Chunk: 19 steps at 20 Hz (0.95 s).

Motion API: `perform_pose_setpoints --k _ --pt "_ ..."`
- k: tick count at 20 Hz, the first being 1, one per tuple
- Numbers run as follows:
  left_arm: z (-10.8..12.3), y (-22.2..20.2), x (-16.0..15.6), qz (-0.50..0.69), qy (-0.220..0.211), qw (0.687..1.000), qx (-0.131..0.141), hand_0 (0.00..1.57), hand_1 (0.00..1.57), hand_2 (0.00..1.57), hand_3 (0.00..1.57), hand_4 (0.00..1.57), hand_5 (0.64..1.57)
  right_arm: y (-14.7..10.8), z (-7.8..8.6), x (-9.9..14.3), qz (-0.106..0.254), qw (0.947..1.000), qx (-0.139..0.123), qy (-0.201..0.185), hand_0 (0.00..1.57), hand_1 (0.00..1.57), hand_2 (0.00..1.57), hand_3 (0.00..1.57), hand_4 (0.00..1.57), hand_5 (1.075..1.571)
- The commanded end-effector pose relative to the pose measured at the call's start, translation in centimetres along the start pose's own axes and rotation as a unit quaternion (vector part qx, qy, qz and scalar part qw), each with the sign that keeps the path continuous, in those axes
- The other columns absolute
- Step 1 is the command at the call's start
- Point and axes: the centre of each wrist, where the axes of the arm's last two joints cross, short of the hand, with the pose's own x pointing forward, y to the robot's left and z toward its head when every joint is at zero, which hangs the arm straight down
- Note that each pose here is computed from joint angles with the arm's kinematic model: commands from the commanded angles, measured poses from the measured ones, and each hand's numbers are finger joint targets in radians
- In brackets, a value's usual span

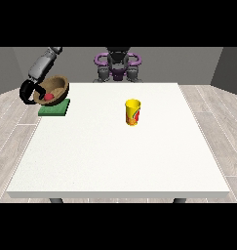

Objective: Pick the cup and pour the ball into the bowl, then pick the bowl and place it on the pad

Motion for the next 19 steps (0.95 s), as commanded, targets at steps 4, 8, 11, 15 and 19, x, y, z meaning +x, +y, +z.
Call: perform_pose_setpoints --k 4,8,11,15,19 --pt "0.5 0.7 0.8 0.005 -0.029 1.000 0.003 0.00 0.00 0.00 0.00 0.00 1.518 -5.3 1.5 -0.2 -0.039 0.9910 -0.125 0.027 1.53 1.53 1.52 1.28 0.00 1.567" --pt "-0.1 0.5 3.5 0.009 -0.036 0.999 -0.008 0.00 0.00 0.00 0.00 0.00 1.516 -5.7 1.4 -0.2 -0.062 0.9910 -0.115 0.029 0.74 0.74 0.69 1.05 0.00 1.538" --pt "0.2 1.6 4.2 -0.004 -0.041 0.999 0.007 0.00 0.00 0.00 0.00 0.00 1.517 -6.6 2.0 -0.6 -0.057 0.9916 -0.114 0.025 0.69 0.69 0.57 1.02 0.00 1.535" --pt "0.3 0.9 2.5 0.008 -0.023 1.000 -0.002 0.00 0.00 0.00 0.00 0.00 1.515 -6.5 0.6 3.4 -0.064 0.9921 -0.108 0.001 0.42 0.42 0.47 0.59 0.00 1.500" --pt "1.3 0.6 -0.3 -0.001 0.023 1.000 0.011 0.00 0.00 0.00 0.00 0.00 1.515 -7.3 0.5 5.0 -0.066 0.9938 -0.086 0.024 0.13 0.13 0.28 0.38 0.00 1.467"
